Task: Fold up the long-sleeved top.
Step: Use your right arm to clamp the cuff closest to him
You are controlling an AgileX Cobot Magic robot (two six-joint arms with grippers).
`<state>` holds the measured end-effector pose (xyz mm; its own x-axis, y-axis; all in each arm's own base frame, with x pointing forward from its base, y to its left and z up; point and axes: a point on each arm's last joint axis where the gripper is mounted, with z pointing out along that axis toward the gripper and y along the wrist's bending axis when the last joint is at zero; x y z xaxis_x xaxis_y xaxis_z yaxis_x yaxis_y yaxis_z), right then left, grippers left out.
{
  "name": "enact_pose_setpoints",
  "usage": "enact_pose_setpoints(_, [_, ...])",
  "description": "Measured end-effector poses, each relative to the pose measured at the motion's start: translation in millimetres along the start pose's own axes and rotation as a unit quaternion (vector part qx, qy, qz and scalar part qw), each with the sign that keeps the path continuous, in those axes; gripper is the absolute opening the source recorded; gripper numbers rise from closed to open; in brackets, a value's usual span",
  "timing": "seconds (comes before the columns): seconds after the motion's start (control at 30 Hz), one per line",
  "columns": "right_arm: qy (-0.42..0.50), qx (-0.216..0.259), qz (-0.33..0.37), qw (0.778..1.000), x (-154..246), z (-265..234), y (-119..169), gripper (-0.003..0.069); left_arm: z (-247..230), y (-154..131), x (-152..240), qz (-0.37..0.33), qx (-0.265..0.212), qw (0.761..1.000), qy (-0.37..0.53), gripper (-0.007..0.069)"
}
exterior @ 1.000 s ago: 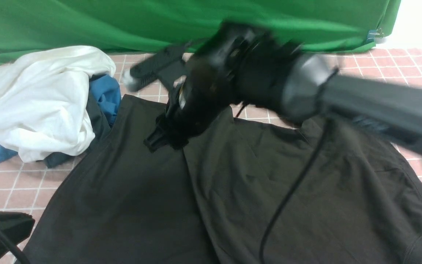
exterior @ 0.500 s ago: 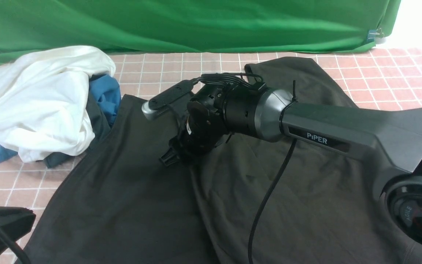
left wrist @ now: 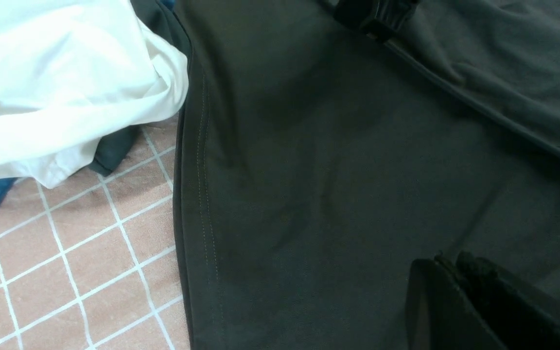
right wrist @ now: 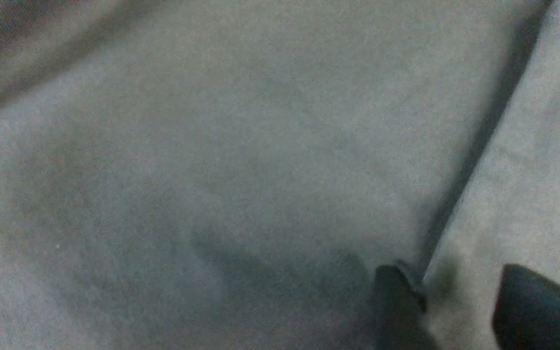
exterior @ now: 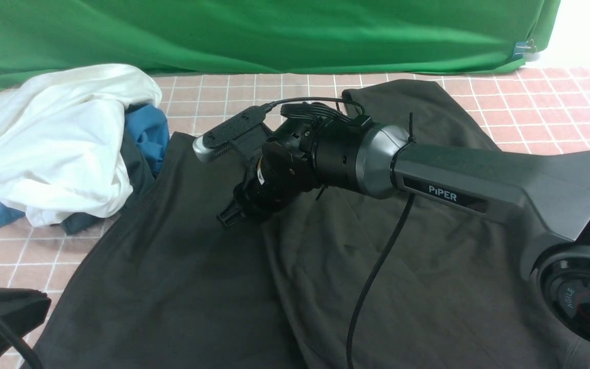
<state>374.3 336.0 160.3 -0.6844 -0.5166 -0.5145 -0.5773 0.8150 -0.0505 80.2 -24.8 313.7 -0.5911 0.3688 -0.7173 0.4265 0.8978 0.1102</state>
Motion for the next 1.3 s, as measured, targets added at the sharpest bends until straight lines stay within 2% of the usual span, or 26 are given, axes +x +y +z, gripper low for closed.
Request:
enact_pose_setpoints(0.07, [-0.004,-0.001,-0.001,1.000,-0.5,0.6,0.2,0.0372,0.0,0.0,0.0,0.000,0.000,1.000,0.000,0.0059])
enact_pose_setpoints(0.17, [-0.008,-0.003,-0.007,1.000,0.0,5.1,0.9,0.0357,0.0,0.0,-0.1,0.000,0.000,1.000,-0.001,0.0059])
enact_pose_setpoints(0.33, [0.001,-0.002,-0.017,1.000,4.2,13.4,1.5,0.0165,0.0,-0.1,-0.2,-0.001,0.001,1.000,-0.001,0.0059])
enact_pose_setpoints(0.47, [0.001,-0.002,-0.024,1.000,4.3,13.4,1.5,0.0087,0.0,-0.1,-0.2,-0.001,0.001,1.000,-0.001,0.0059])
enact_pose_setpoints(0.73, [0.009,0.002,-0.042,0.999,1.5,0.6,-0.4,0.0041,0.0,-0.1,-0.1,-0.001,0.001,1.000,0.000,0.0059])
enact_pose_setpoints(0.97, [-0.016,-0.003,-0.049,0.999,-13.1,-41.7,3.8,0.0039,0.0,-0.1,-0.1,0.000,0.001,1.000,0.000,0.0059])
enact_pose_setpoints(1.3, [-0.002,-0.065,-0.110,0.992,-4.1,-73.6,69.2,0.0039,0.0,0.2,0.0,0.001,-0.001,1.000,0.000,0.0059])
